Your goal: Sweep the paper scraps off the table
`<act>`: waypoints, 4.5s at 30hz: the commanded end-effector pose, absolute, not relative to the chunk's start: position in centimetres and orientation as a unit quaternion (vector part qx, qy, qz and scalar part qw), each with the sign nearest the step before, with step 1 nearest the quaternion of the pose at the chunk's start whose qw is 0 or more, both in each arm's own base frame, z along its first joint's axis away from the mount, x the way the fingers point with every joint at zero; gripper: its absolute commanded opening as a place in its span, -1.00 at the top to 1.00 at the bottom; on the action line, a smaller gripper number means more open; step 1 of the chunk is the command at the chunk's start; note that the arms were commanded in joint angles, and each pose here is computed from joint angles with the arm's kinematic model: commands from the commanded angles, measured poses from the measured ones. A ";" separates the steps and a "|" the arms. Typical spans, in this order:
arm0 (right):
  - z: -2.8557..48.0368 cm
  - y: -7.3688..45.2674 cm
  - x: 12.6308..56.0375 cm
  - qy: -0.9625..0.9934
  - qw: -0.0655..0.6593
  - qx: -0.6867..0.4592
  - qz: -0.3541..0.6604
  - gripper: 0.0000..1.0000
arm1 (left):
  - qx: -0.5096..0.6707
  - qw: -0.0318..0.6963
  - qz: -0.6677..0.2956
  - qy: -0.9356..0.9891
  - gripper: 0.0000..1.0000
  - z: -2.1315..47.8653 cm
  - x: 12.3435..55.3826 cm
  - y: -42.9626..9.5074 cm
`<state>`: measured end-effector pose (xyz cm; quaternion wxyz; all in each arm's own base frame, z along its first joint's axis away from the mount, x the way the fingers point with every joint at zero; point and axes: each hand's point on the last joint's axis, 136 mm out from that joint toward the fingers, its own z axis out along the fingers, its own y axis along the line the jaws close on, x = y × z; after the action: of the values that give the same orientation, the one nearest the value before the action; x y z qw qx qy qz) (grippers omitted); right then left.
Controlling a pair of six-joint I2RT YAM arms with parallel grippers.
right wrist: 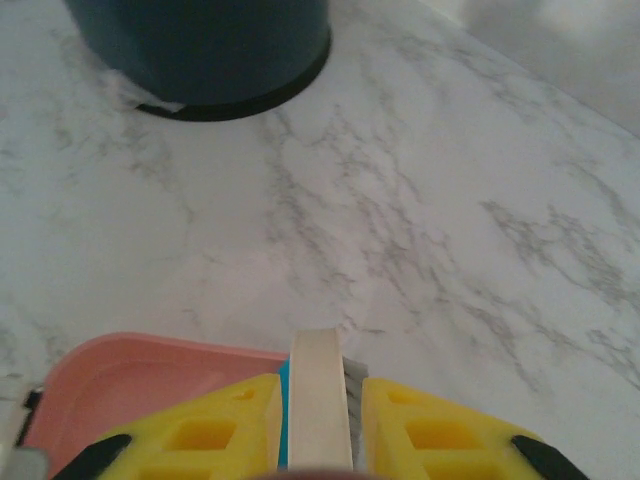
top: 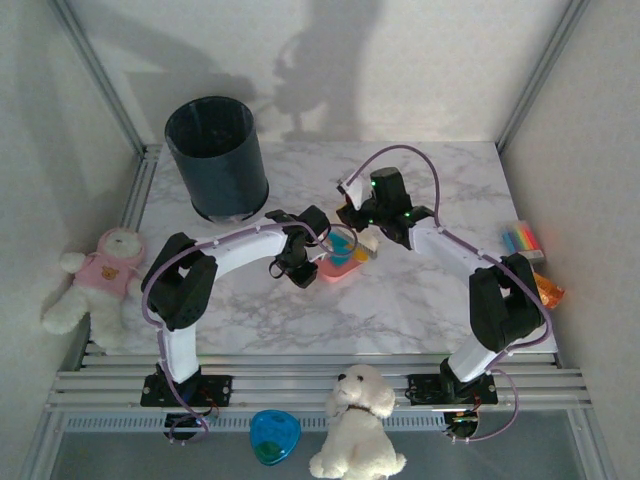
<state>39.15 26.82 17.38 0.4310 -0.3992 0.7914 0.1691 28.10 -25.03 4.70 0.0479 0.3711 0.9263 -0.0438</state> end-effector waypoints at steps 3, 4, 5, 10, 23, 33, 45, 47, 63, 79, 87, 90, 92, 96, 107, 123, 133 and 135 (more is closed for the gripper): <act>19.1 28.0 36.9 0.764 0.425 -0.440 0.205 1.00 | 0.394 0.024 -0.054 0.917 1.00 5.1 26.4 -25.3; 19.3 28.1 36.8 0.762 0.425 -0.443 0.207 1.00 | 0.395 0.024 -0.055 0.917 1.00 5.2 26.4 -25.4; 19.4 28.0 37.0 0.763 0.429 -0.437 0.206 1.00 | 0.396 0.025 -0.056 0.916 1.00 5.2 26.4 -25.5; 21.0 26.9 38.7 0.772 0.471 -0.388 0.175 1.00 | 0.399 0.023 -0.054 0.915 1.00 5.2 26.2 -25.5; 22.7 20.1 41.2 0.824 0.539 -0.152 0.083 1.00 | 0.400 0.025 -0.052 0.915 1.00 5.4 26.1 -25.7; 20.7 18.2 40.2 0.838 0.539 -0.070 0.046 1.00 | 0.400 0.029 -0.050 0.915 1.00 5.5 26.2 -25.7; 18.5 19.6 39.0 0.844 0.528 -0.084 0.040 1.00 | 0.402 0.032 -0.052 0.914 1.00 5.9 26.2 -25.7; 18.1 20.3 38.9 0.847 0.522 -0.092 0.047 1.00 | 0.402 0.033 -0.052 0.913 1.00 5.9 26.2 -25.7; 16.9 26.3 37.2 0.843 0.471 -0.214 0.146 1.00 | 0.404 0.032 -0.054 0.913 1.00 5.9 26.2 -26.0; 17.7 28.9 34.7 0.816 0.444 -0.307 0.207 1.00 | 0.407 0.032 -0.053 0.911 1.00 6.0 26.2 -26.1; 19.0 28.8 34.5 0.807 0.457 -0.311 0.208 1.00 | 0.408 0.034 -0.053 0.911 1.00 6.2 26.3 -26.0; 19.5 28.5 34.5 0.806 0.464 -0.305 0.205 1.00 | 0.408 0.033 -0.051 0.911 1.00 6.1 26.3 -26.0; 19.8 28.4 34.6 0.806 0.470 -0.299 0.202 1.00 | 0.408 0.031 -0.049 0.911 1.00 6.0 26.2 -25.9; 20.0 27.4 35.4 0.812 0.483 -0.276 0.179 1.00 | 0.408 0.032 -0.050 0.911 1.00 6.0 26.2 -25.9; 20.4 23.8 37.4 0.827 0.523 -0.173 0.111 1.00 | 0.408 0.034 -0.049 0.911 1.00 6.1 26.2 -25.9; 17.5 25.9 36.4 0.846 0.459 -0.234 0.137 1.00 | 0.408 0.032 -0.050 0.911 1.00 6.0 26.2 -25.9; 19.8 27.2 35.3 0.816 0.482 -0.252 0.193 1.00 | 0.408 0.036 -0.048 0.911 1.00 6.1 26.3 -25.9; 19.9 26.7 35.6 0.818 0.489 -0.243 0.180 1.00 | 0.407 0.038 -0.048 0.911 1.00 6.2 26.4 -25.9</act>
<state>36.04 26.07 17.93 0.4659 -0.2403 0.8367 0.1586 26.73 -25.79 5.01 0.0346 0.3985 0.9153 -0.0471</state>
